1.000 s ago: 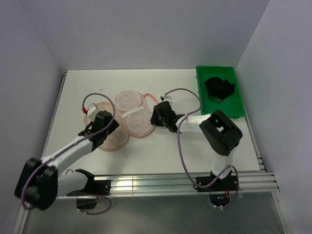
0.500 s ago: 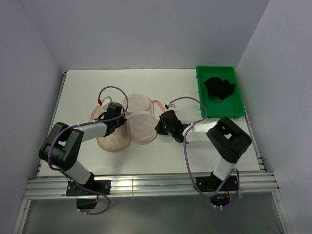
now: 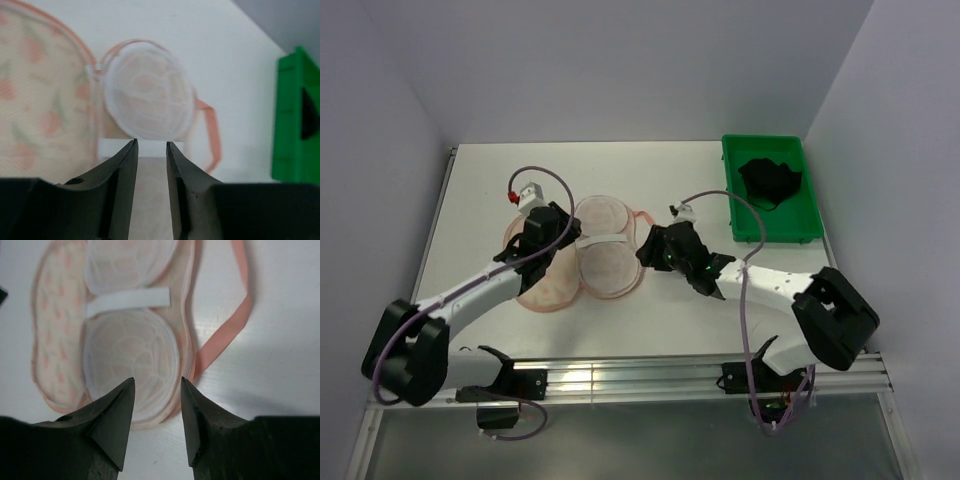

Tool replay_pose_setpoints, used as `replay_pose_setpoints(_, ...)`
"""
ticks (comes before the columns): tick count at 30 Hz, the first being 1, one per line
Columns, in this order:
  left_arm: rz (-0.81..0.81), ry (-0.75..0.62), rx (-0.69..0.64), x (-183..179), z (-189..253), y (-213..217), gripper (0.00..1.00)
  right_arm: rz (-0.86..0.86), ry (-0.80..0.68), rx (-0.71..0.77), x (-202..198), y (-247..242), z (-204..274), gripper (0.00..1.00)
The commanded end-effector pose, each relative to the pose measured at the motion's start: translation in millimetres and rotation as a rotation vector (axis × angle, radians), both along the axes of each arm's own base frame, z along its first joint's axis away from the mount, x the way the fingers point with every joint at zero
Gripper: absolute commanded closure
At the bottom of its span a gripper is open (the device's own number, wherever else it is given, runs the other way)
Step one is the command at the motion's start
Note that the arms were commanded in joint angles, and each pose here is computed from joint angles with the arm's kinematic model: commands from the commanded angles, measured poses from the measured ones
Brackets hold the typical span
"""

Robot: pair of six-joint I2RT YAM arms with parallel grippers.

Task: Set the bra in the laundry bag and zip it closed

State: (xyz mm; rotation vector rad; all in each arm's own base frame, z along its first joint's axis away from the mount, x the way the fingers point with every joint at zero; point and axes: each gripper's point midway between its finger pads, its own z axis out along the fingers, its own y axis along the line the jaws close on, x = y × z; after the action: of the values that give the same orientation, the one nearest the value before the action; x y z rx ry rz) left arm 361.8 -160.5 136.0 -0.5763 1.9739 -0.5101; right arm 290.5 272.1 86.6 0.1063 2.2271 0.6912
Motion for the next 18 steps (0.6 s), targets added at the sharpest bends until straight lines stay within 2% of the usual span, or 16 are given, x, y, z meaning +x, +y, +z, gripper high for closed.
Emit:
replay_pose_setpoints(1, -0.107, -0.061, -0.051, -22, 25, -18, 0.64, -0.037, -0.103, -0.047, 25, -27, 41, 0.52)
replay_pose_setpoints(4, -0.29, -0.118, -0.134, -53, 54, -42, 0.65, -0.103, -0.17, -0.067, 42, -59, 73, 0.76)
replay_pose_setpoints(5, -0.341, -0.169, -0.167, -65, 74, -45, 0.65, -0.182, -0.191, -0.068, 58, -88, 88, 0.88)
replay_pose_setpoints(7, -0.479, -0.199, -0.218, -91, 95, -60, 0.65, -0.261, -0.219, -0.098, 74, -124, 101, 0.9)
replay_pose_setpoints(8, -0.52, -0.264, -0.23, -103, 119, -59, 0.65, -0.354, -0.204, -0.131, 88, -161, 106, 0.91)
replay_pose_setpoints(9, -0.565, -0.256, -0.222, -114, 122, -59, 0.64, -0.432, -0.207, -0.17, 96, -185, 109, 0.91)
replay_pose_setpoints(11, -0.612, -0.346, -0.188, -126, 158, -55, 0.6, -0.524, -0.185, -0.25, 114, -222, 107, 0.91)
replay_pose_setpoints(13, -0.66, -0.348, -0.139, -138, 169, -53, 0.59, -0.627, -0.146, -0.312, 126, -264, 103, 0.89)
replay_pose_setpoints(16, -0.7, -0.361, -0.06, -140, 171, -51, 0.56, -0.721, -0.078, -0.365, 149, -305, 86, 0.78)
replay_pose_setpoints(17, -0.707, -0.365, -0.025, -138, 167, -50, 0.56, -0.729, -0.045, -0.38, 162, -312, 74, 0.66)
replay_pose_setpoints(18, -0.709, -0.36, -0.01, -136, 163, -50, 0.55, -0.757, -0.022, -0.379, 168, -330, 69, 0.61)
